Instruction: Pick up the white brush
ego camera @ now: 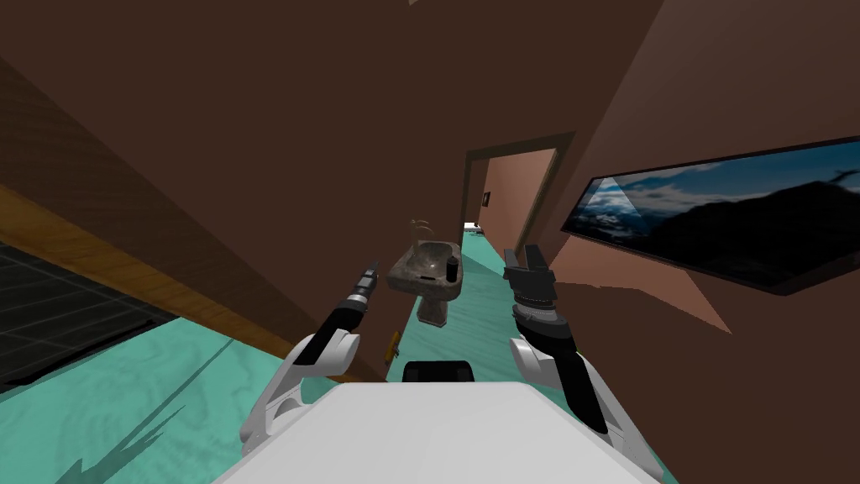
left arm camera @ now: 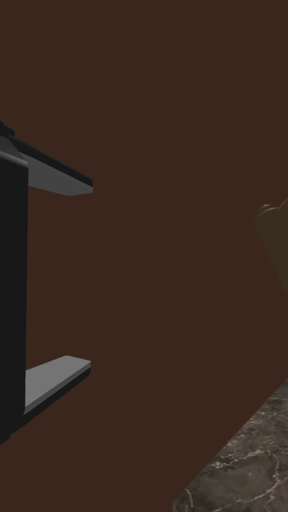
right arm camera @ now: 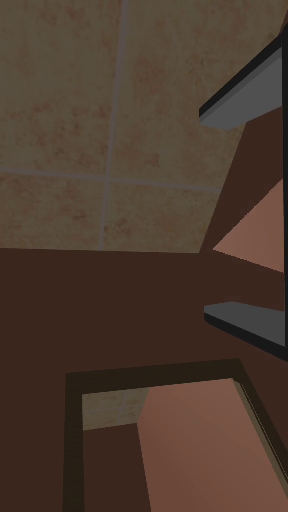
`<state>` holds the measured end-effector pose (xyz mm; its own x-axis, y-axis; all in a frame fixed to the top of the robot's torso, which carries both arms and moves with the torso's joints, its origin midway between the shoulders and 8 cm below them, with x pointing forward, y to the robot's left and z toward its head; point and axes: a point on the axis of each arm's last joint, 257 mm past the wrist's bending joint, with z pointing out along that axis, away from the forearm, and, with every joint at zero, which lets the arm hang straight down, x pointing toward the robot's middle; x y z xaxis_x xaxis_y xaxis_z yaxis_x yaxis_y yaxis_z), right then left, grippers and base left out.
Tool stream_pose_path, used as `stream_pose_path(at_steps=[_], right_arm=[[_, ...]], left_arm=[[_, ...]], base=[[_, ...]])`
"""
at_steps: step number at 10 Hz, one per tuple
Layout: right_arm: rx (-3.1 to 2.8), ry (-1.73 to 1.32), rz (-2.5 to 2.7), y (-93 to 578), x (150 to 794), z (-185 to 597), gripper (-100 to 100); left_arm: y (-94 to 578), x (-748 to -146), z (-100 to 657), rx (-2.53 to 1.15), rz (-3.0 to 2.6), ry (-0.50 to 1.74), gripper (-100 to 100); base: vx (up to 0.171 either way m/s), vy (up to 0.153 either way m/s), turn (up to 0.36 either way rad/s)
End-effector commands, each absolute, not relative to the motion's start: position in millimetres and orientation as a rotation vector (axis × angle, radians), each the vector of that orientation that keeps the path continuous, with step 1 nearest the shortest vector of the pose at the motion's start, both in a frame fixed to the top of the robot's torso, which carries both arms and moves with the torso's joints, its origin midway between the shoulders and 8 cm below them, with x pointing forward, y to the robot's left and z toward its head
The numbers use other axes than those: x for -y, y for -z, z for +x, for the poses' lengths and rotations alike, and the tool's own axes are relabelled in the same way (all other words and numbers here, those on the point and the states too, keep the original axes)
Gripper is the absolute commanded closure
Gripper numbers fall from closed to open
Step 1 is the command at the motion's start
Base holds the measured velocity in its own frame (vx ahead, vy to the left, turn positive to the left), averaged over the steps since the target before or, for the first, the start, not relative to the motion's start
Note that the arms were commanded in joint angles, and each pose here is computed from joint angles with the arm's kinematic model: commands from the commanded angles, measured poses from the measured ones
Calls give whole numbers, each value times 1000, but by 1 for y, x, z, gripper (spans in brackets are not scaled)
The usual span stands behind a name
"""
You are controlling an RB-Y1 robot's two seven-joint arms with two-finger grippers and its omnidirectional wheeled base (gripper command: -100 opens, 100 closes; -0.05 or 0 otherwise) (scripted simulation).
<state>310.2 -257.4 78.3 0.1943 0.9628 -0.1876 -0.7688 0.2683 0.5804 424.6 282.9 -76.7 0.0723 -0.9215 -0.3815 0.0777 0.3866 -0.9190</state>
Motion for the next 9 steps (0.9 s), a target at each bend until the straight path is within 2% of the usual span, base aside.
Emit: stream_pose_path(at_steps=[1, 9], right_arm=[[-580, -1260, 399, -78, 257, 310, 0], [-580, -1260, 399, -78, 257, 310, 0]], left_arm=[[83, -285, 425, -1286, -900, 904, -100], [119, -292, 427, -1410, -1009, 808, -100]], base=[[25, -18, 4], [43, -26, -8]])
